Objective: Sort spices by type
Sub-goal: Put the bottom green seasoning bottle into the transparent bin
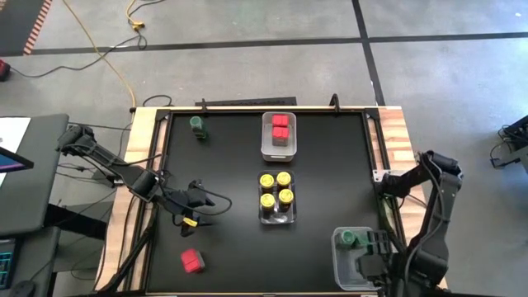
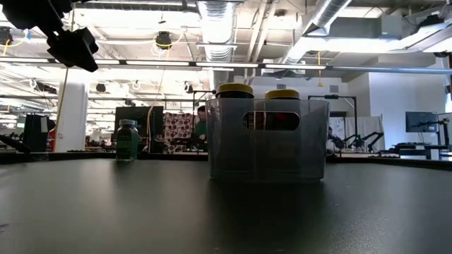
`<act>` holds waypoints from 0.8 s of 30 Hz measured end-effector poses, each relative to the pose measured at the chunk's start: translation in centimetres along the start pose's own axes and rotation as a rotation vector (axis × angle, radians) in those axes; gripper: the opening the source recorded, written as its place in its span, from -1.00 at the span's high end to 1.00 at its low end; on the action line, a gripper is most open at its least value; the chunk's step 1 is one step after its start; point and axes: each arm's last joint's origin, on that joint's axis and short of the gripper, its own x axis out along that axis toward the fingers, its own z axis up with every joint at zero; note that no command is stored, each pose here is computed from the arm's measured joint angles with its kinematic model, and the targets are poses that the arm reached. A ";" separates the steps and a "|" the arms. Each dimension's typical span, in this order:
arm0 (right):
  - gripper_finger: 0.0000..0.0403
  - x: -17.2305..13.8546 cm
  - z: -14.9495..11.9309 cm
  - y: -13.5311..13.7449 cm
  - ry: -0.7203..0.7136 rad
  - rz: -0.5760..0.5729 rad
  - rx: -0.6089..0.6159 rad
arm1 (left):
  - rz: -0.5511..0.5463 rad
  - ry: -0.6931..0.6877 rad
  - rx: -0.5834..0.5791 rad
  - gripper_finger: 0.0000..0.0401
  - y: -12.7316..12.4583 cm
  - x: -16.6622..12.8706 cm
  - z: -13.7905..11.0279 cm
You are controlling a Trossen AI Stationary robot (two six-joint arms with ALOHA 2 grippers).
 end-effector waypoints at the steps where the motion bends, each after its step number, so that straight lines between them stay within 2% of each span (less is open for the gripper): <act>1: -0.08 0.5 -0.3 0.0 -0.001 0.009 -0.002 | -0.002 -0.002 -0.001 -0.54 0.0 0.0 0.0; 5: -0.08 2.4 -1.5 0.3 -0.022 0.069 0.010 | -0.009 -0.013 -0.003 -0.54 -0.1 0.0 0.1; 14: -0.08 5.5 -4.4 -0.4 -0.018 0.060 0.027 | -0.011 -0.018 0.001 -0.54 -0.1 0.0 0.2; 24: -0.08 7.7 -5.3 -1.0 -0.016 0.046 0.019 | -0.010 -0.018 0.001 -0.54 -0.1 0.0 0.2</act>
